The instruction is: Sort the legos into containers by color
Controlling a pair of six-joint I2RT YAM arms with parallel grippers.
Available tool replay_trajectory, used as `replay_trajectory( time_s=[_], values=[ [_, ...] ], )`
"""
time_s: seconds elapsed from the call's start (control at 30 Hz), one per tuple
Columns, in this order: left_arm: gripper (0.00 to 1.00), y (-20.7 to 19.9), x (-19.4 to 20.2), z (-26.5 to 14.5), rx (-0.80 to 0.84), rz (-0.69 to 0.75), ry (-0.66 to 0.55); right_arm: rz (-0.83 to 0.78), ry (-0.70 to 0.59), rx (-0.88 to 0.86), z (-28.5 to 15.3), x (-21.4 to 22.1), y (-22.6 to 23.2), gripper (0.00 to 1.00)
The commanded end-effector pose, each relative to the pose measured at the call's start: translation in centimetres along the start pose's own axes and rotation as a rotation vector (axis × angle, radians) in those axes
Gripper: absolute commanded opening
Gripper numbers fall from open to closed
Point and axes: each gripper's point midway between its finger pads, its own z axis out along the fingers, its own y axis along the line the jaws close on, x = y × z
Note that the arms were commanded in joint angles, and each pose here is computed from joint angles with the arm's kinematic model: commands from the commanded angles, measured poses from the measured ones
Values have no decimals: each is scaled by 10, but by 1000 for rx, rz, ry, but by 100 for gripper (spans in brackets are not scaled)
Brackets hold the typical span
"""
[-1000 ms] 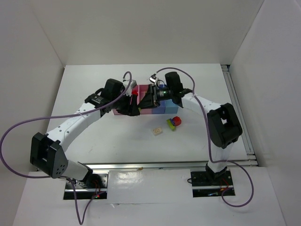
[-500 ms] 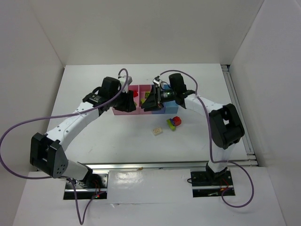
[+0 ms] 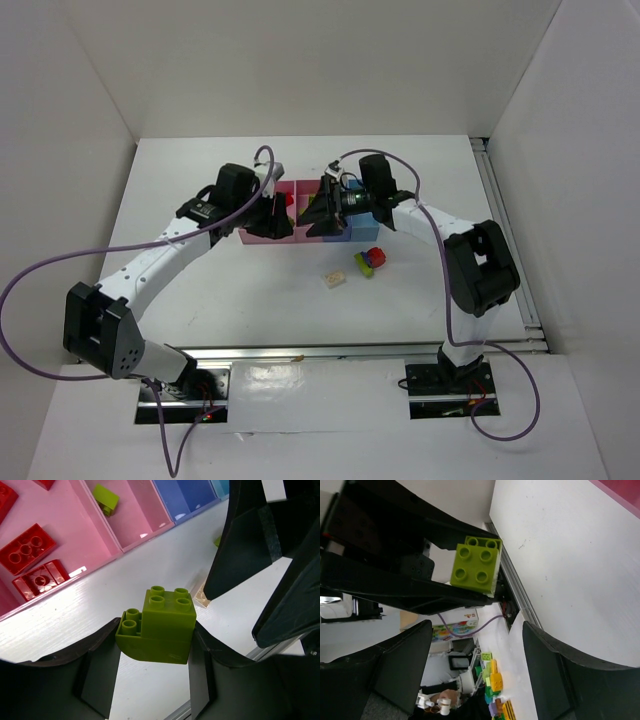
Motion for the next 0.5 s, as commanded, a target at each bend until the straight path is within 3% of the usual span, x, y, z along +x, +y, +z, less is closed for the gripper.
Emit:
replay_trajectory(
  time_s=[0.0, 0.47],
  values=[
    [0, -13, -5, -8, 73, 44, -39, -54, -40, -59, -1, -19, 28, 80],
    [0, -30, -6, -12, 142, 82, -40, -46, -1, -67, 21, -23, 27, 78]
  ],
)
